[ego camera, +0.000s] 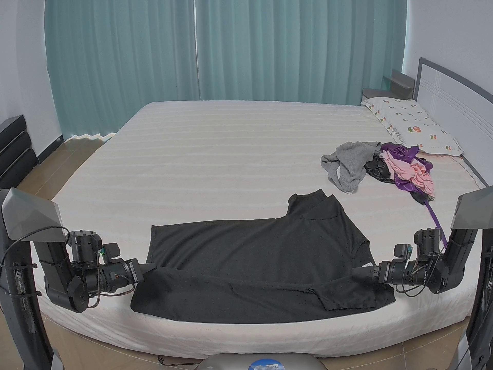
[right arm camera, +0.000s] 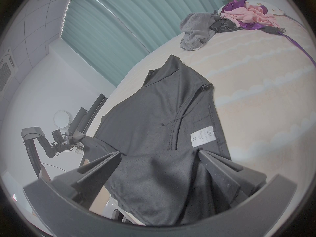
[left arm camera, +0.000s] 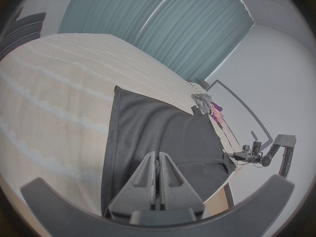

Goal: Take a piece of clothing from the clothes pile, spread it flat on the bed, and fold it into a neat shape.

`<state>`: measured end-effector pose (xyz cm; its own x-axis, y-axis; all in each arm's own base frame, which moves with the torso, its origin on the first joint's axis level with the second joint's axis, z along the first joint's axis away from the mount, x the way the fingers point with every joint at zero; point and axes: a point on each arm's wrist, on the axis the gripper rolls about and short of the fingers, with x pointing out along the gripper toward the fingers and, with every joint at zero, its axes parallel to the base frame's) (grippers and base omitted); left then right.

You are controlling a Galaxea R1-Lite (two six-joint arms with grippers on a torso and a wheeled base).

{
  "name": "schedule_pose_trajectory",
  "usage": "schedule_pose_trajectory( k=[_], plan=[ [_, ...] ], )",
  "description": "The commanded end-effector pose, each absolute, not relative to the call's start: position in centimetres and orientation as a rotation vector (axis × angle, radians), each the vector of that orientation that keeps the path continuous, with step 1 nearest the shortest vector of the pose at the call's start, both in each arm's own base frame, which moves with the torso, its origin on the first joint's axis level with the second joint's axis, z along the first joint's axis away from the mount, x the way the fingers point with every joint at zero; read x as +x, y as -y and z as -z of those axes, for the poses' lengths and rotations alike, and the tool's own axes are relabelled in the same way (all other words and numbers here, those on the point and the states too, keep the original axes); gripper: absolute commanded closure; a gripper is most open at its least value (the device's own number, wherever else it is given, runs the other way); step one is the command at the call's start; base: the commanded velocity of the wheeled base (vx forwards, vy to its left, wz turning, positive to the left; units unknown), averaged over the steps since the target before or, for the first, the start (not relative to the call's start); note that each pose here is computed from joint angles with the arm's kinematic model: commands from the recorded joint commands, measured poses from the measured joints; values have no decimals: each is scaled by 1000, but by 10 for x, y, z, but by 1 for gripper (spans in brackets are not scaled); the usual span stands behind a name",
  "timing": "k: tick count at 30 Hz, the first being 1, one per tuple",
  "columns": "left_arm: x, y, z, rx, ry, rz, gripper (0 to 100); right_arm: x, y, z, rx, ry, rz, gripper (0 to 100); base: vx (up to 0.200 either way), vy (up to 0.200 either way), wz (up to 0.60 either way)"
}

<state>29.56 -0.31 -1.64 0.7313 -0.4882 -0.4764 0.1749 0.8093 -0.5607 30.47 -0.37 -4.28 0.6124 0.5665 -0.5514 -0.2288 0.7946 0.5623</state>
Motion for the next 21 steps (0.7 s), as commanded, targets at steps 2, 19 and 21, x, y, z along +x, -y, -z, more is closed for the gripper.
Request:
schedule_pose_trajectory(
  k=[2, 19, 21],
  plan=[
    [296, 3, 16, -513, -656, 384, 100, 308, 6, 46, 471, -773, -474, 0, 0, 0, 0],
    [295, 3, 16, -515, -656, 383, 100, 309, 7, 55, 461, -772, -469, 0, 0, 0, 0],
    [295, 4, 16, -514, -655, 385, 100, 308, 7, 58, 457, -781, -470, 0, 0, 0, 0]
  ],
)
